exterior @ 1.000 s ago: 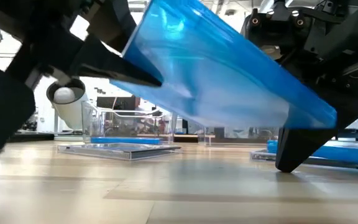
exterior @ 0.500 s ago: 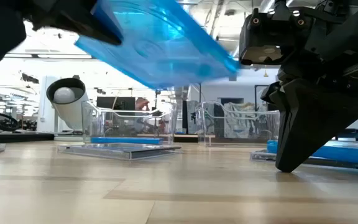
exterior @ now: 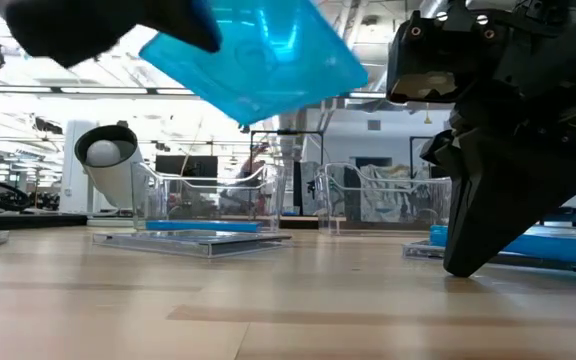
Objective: Pick & place jewel cases by type
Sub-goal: Put the left blue cd case into the left transparent bin
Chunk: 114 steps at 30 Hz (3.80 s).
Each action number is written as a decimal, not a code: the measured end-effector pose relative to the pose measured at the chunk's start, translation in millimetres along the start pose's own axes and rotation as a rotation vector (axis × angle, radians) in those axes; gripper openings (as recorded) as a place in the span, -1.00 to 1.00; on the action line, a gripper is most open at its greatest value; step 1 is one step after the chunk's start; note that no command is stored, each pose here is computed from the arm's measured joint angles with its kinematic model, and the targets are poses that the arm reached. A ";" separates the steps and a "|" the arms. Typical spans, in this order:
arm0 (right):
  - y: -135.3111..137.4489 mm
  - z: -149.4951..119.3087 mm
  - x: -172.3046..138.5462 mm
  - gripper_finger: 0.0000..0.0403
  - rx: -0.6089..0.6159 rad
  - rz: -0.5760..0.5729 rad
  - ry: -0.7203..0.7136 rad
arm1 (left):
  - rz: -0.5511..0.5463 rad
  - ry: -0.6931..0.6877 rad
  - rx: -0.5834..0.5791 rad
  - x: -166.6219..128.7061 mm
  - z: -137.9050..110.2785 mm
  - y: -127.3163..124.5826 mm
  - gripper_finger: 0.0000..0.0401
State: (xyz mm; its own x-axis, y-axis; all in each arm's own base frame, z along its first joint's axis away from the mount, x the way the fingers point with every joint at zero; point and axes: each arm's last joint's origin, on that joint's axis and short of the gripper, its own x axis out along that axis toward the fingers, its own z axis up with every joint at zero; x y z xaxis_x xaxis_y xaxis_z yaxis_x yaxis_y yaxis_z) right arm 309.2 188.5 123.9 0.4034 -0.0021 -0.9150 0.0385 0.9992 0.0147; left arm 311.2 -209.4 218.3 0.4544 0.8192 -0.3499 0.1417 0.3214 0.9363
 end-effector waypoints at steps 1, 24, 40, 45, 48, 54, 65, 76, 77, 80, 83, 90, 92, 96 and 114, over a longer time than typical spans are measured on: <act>0.1 -0.1 -0.1 -1.00 0.000 0.001 0.001 | 0.001 0.010 -0.005 4.1 0.5 1.5 -0.87; 3.5 -0.7 -0.5 -1.00 -0.033 0.010 -0.016 | 0.149 0.122 -0.305 60.5 -44.3 125.0 -0.87; 7.7 6.7 0.2 -1.00 -0.117 0.027 -0.106 | -0.114 0.466 -0.397 141.0 -115.3 191.1 -0.86; 7.6 6.8 -0.2 -1.00 -0.118 0.024 -0.106 | -0.219 0.484 -0.423 163.9 -122.8 197.3 -0.86; 7.6 6.9 -0.4 -1.00 -0.117 0.024 -0.107 | -0.284 0.469 -0.418 173.8 -125.3 200.0 -0.86; 7.5 7.2 -0.6 -1.00 -0.132 0.020 -0.110 | -0.387 0.418 -0.364 194.9 -122.6 198.5 -0.86; 7.3 7.2 -1.3 -1.00 -0.134 0.015 -0.108 | -0.501 0.467 -0.379 230.8 -139.4 194.4 -0.86; 4.9 8.7 -0.7 -1.00 -0.135 0.010 -0.109 | -0.615 0.519 -0.290 248.4 -151.9 152.7 -0.86; 4.8 8.7 -0.7 -1.00 -0.135 0.009 -0.109 | -0.617 0.521 -0.284 250.4 -153.3 149.4 -0.86; 4.4 9.0 -0.6 -1.00 -0.134 0.008 -0.110 | -0.620 0.522 -0.277 255.8 -156.1 140.9 -0.86; 4.0 9.3 -0.6 -1.00 -0.132 0.008 -0.110 | -0.609 0.507 -0.286 260.4 -156.8 137.6 -0.86; 0.8 11.3 0.2 -1.00 -0.123 0.004 -0.110 | -0.620 0.457 -0.321 271.0 -158.5 130.5 -0.86; 0.7 11.3 0.2 -1.00 -0.123 0.003 -0.110 | -0.626 0.467 -0.318 272.5 -161.2 127.5 -0.86; 0.9 11.2 0.2 -1.00 -0.123 0.004 -0.110 | -0.639 0.489 -0.307 274.6 -166.2 120.5 -0.86; 0.8 11.3 0.2 -1.00 -0.122 0.005 -0.110 | -0.609 0.472 -0.327 280.0 -166.4 114.2 -0.61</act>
State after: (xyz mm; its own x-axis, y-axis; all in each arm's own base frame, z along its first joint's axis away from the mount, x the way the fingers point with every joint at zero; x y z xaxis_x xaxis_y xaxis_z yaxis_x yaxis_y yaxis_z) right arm 319.7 188.8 128.3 0.5009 0.0049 -0.8655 -0.0726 0.9967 -0.0364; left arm 308.2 135.7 222.3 -0.0451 0.5471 -0.8358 -0.0523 0.8342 0.5489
